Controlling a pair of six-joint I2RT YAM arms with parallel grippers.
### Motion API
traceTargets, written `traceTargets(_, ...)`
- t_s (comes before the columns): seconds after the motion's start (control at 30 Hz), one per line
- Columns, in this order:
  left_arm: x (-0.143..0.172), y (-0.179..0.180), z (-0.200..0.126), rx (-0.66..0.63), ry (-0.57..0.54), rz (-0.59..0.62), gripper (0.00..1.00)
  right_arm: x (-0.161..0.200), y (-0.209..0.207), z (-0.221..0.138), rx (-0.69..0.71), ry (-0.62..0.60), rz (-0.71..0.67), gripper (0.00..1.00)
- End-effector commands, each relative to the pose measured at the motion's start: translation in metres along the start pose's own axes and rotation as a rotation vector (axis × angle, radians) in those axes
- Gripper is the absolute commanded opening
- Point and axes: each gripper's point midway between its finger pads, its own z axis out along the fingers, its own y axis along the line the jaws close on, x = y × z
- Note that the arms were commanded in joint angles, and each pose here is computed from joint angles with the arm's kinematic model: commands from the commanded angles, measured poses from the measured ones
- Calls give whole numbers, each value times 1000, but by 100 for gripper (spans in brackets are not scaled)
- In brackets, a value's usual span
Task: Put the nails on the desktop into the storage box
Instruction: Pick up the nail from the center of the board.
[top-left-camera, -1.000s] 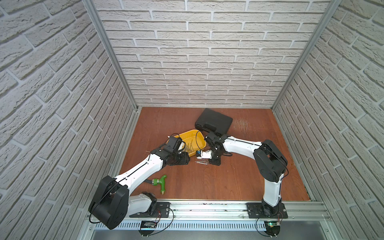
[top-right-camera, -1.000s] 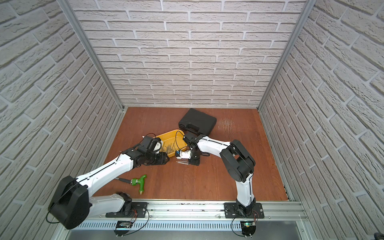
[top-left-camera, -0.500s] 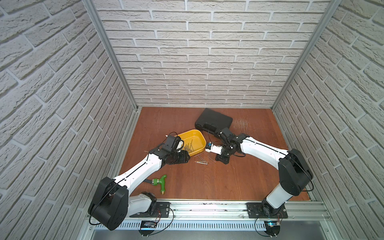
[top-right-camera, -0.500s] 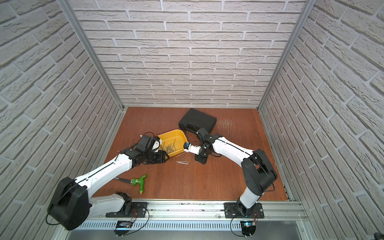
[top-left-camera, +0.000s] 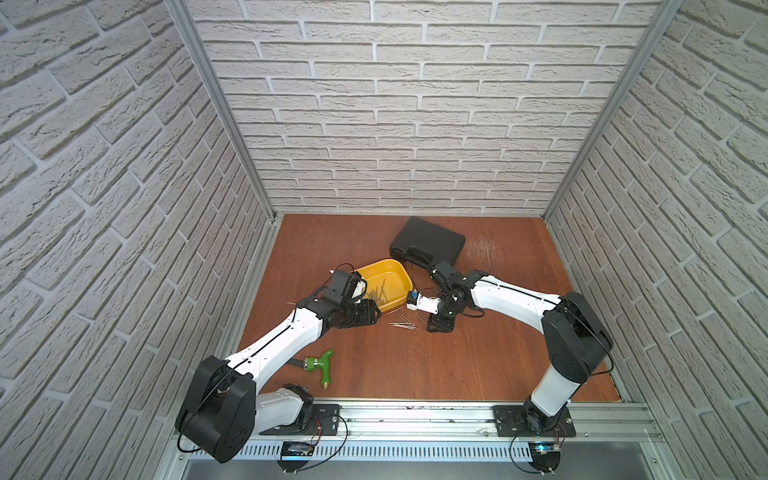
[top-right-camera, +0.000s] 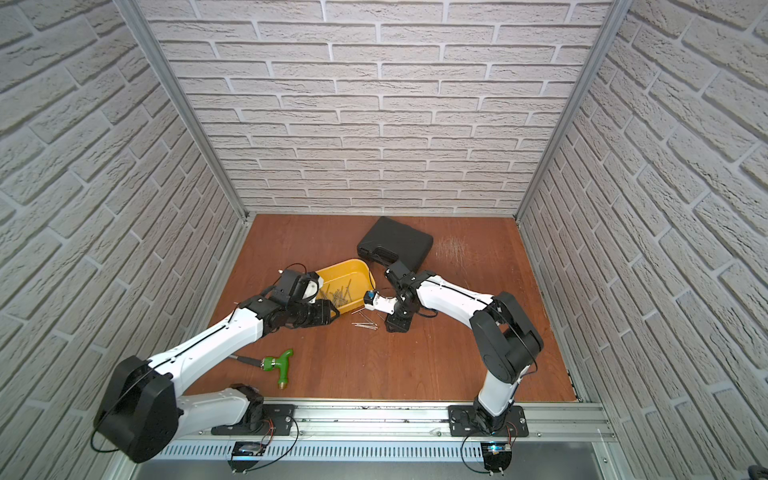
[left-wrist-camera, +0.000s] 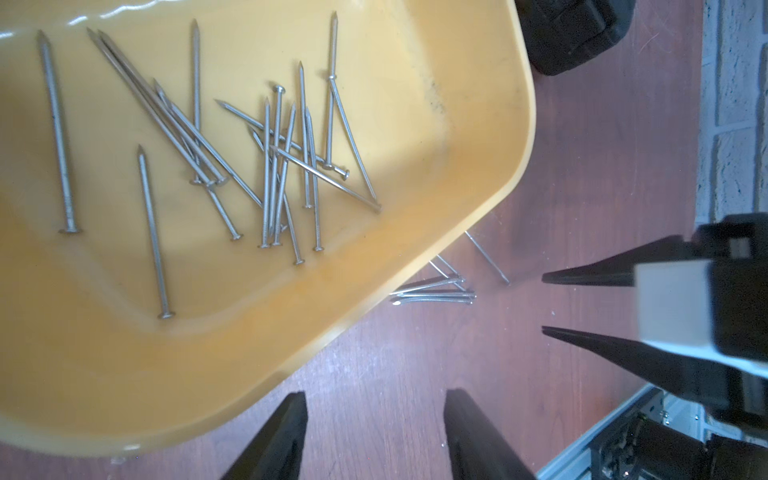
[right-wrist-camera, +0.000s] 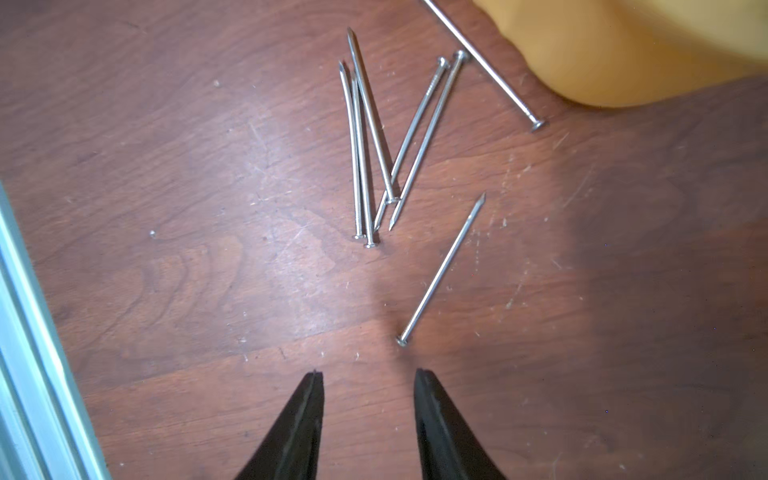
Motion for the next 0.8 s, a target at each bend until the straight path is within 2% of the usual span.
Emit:
traceTargets(0.0,-7,-4,-4,26,-33,-2,59,-6,-9,1,32,16,-9,42)
traceTargets(0.47,-5,4,-4,14,-19,-15,59,-7,-32,23,156,86,45,44)
traceTargets(0.63,-3,6,-5,11,-18,-17,59,-6,-32,30,151,105,53,43)
traceTargets(0.7,-2,7,-6,10,-17,-17,59,-4,-30,34,148,117,53,41)
traceTargets(0.77,-2,8,-7,8,-21,-19,59,-4,-28,36,145,128,44,33)
